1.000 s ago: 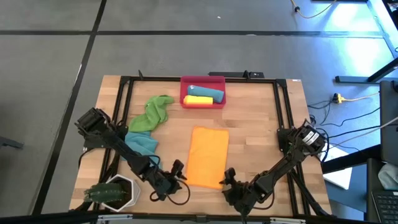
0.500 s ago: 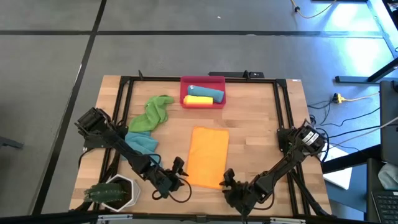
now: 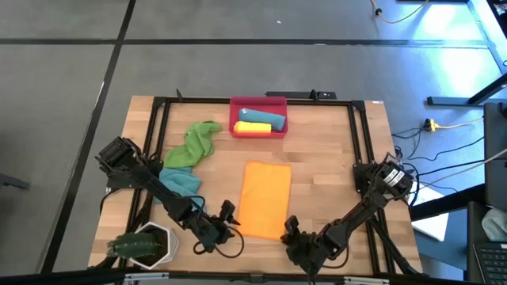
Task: Roll microfiber towels into tight, uniform cylinder then place into a basket
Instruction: Roll the orange microfiber cloth
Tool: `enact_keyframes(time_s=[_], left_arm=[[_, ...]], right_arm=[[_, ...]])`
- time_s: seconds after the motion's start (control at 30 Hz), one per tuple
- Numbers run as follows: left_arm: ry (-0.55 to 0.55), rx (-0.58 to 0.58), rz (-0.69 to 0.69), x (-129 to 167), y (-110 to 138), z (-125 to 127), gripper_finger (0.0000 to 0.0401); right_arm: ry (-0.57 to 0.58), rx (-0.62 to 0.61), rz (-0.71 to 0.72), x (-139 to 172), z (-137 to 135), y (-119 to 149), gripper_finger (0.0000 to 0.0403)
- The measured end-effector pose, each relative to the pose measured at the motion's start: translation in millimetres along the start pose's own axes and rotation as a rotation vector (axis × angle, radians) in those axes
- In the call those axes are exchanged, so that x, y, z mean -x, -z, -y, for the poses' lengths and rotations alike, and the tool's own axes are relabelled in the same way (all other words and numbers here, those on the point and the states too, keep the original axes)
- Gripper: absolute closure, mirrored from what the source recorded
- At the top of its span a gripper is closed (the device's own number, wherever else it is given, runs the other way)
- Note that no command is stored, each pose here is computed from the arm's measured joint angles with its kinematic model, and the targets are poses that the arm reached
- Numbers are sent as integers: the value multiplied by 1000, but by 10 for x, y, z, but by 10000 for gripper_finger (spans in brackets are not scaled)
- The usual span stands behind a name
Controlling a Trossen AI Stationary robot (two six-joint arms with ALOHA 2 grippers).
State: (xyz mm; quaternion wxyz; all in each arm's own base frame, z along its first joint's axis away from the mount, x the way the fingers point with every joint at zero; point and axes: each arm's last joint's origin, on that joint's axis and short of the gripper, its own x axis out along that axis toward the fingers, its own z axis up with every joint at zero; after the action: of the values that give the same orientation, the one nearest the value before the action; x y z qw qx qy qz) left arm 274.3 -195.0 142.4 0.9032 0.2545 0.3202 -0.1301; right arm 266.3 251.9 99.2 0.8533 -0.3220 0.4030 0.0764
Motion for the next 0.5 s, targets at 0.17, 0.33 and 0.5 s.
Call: enact_keyframes(time_s=[0.17, 0.33, 0.5], left_arm=[[0, -61, 0, 0, 0, 0, 193], [0, -89, 0, 1, 0, 0, 193], [13, -125, -34, 3, 36, 18, 193]], right_arm=[[8, -38, 13, -8, 2, -7, 380], [33, -140, 22, 25, 46, -19, 394], [82, -304, 55, 119, 158, -78, 397]])
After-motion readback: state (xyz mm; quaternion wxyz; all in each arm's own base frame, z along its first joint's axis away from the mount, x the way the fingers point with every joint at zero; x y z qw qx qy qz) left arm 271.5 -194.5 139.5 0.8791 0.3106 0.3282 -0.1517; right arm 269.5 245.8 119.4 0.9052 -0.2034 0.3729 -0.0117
